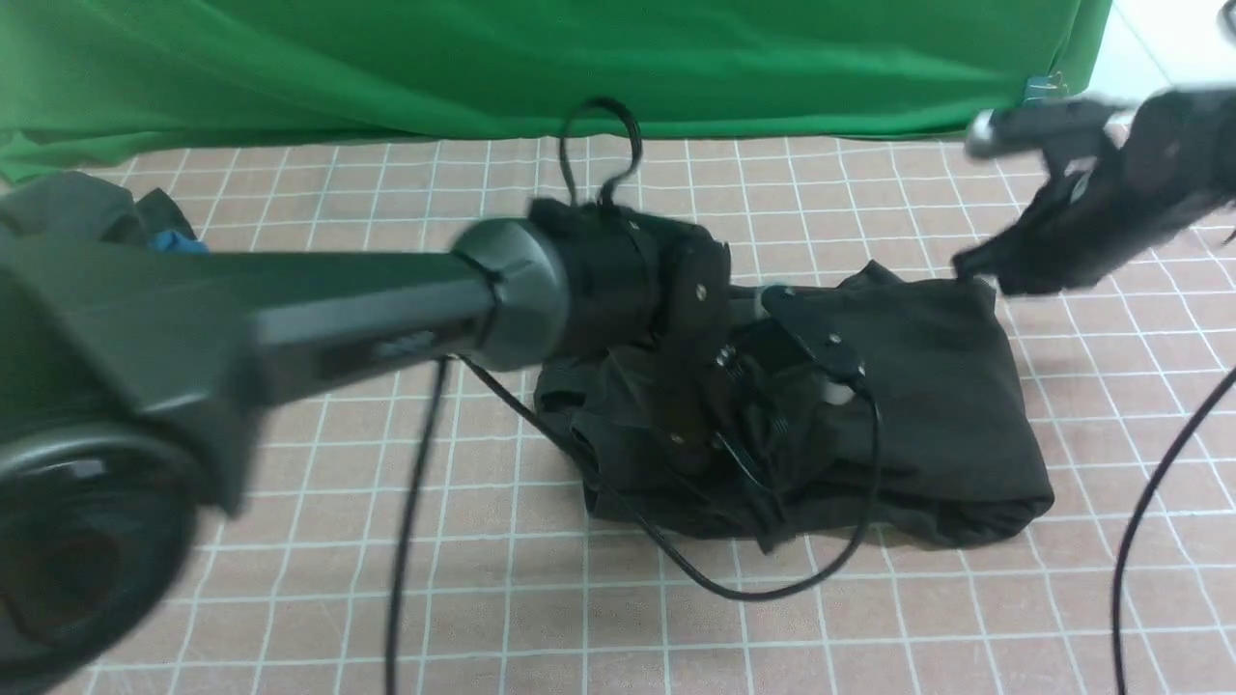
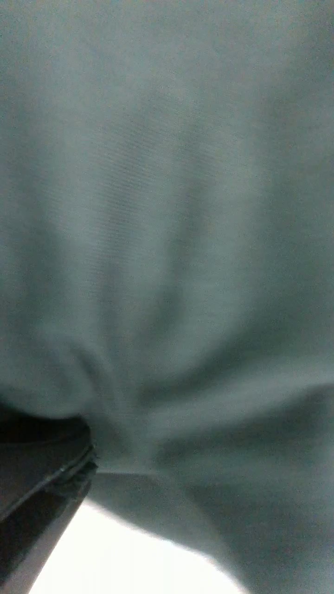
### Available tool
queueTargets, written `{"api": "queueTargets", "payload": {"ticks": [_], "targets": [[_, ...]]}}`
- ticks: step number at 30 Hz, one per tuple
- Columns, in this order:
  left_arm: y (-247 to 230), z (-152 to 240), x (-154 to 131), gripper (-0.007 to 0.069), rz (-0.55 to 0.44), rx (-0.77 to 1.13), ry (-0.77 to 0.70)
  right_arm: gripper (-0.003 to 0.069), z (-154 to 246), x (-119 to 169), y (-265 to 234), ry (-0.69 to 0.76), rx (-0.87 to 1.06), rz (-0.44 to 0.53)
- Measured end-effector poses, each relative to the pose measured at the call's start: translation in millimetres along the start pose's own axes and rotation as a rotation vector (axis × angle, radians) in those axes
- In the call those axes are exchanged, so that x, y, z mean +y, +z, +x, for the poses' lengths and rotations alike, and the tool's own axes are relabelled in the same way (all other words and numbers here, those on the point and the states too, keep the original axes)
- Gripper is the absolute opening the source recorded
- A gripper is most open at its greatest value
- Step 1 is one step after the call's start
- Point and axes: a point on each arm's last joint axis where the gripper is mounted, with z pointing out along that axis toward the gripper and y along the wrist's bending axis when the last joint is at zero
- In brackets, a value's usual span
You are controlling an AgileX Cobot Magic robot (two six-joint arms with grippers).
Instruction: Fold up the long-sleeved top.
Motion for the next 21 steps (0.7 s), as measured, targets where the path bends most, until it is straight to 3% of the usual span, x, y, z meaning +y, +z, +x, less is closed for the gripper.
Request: {"api": "queueTargets", "payload": {"ticks": [8, 12, 16, 21], "targets": [[-179, -2, -21, 0.0018, -0.241, -0.463, -0.021, 0.0031, -4, -1, -153, -0.008, -0.232, 0.015], [-248, 50, -52, 0.0018, -0.343, -0.714, -0.035, 0.0027, 37, 2, -226, -0.008, -0.326, 0.021], [-260, 112, -79, 0.0018, -0.381, -0.823, -0.042, 0.0027, 88, 5, -263, -0.004, -0.328, 0.021], [-229, 178, -101, 0.0018, -0.394, -0.85, -0.051, 0.0027, 145, 8, -279, 0.031, -0.264, 0.012]]}}
